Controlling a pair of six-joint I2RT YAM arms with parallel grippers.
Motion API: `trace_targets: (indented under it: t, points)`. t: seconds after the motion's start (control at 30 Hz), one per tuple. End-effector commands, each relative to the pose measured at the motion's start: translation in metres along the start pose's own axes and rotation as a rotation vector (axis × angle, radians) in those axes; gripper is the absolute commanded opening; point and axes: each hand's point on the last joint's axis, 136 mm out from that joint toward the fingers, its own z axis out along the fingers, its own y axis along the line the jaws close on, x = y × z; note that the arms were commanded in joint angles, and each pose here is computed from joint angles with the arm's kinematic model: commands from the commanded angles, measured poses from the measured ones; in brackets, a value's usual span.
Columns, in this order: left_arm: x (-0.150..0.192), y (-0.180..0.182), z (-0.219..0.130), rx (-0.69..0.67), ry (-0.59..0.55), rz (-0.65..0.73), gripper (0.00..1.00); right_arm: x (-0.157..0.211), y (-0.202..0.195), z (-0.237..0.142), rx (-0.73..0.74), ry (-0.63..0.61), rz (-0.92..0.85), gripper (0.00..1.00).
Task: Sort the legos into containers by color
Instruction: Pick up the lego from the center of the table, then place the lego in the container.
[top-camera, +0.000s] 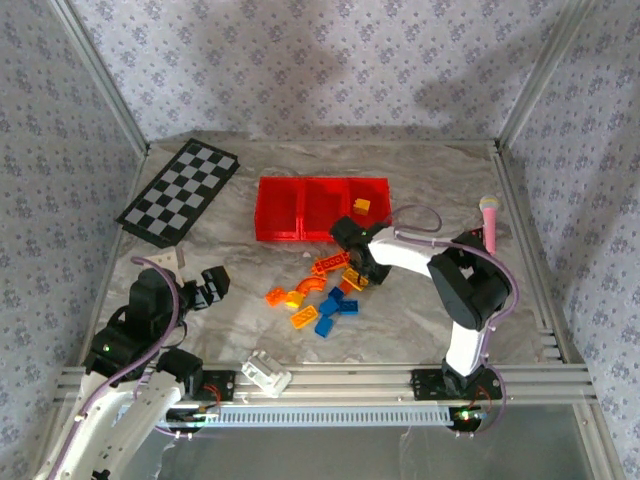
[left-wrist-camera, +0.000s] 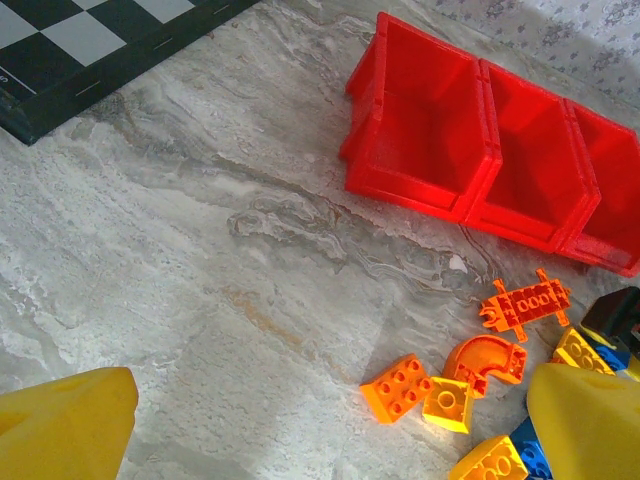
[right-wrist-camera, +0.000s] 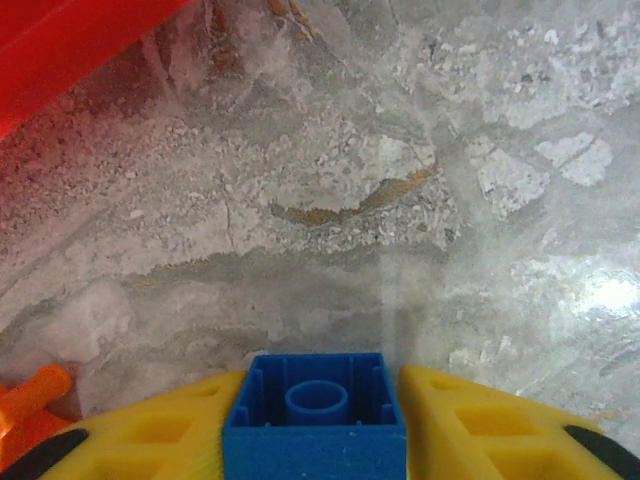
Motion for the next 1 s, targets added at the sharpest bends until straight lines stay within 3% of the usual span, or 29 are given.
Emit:
trace_targets:
  t: [0.0,0.27,0.4,0.53,0.73,0.97]
  points:
    - [0.000,-0.004,-0.002,0.018,0.003,0.016,1.00,-0.014,0.005,-0.025,-0.046,-0.086,-0.053,0.39]
    - [0.011,-0.031,0.006,0.149,0.095,0.050,1.00,-0.040,0.036,-0.085,-0.218,-0.192,-0.174,0.30]
    - [0.023,-0.048,0.010,0.219,0.188,0.062,1.00,-0.056,0.075,-0.125,-0.357,-0.219,-0.278,0.30]
    - [0.030,-0.057,0.013,0.252,0.261,0.080,1.00,-0.067,0.118,-0.141,-0.431,-0.194,-0.403,0.30]
    - [0.039,-0.087,-0.004,0.409,0.368,0.136,1.00,-0.074,0.175,-0.124,-0.474,-0.081,-0.501,0.30]
    - [0.044,-0.087,-0.027,0.444,0.391,0.249,1.00,-0.074,0.203,-0.077,-0.402,0.027,-0.582,0.31]
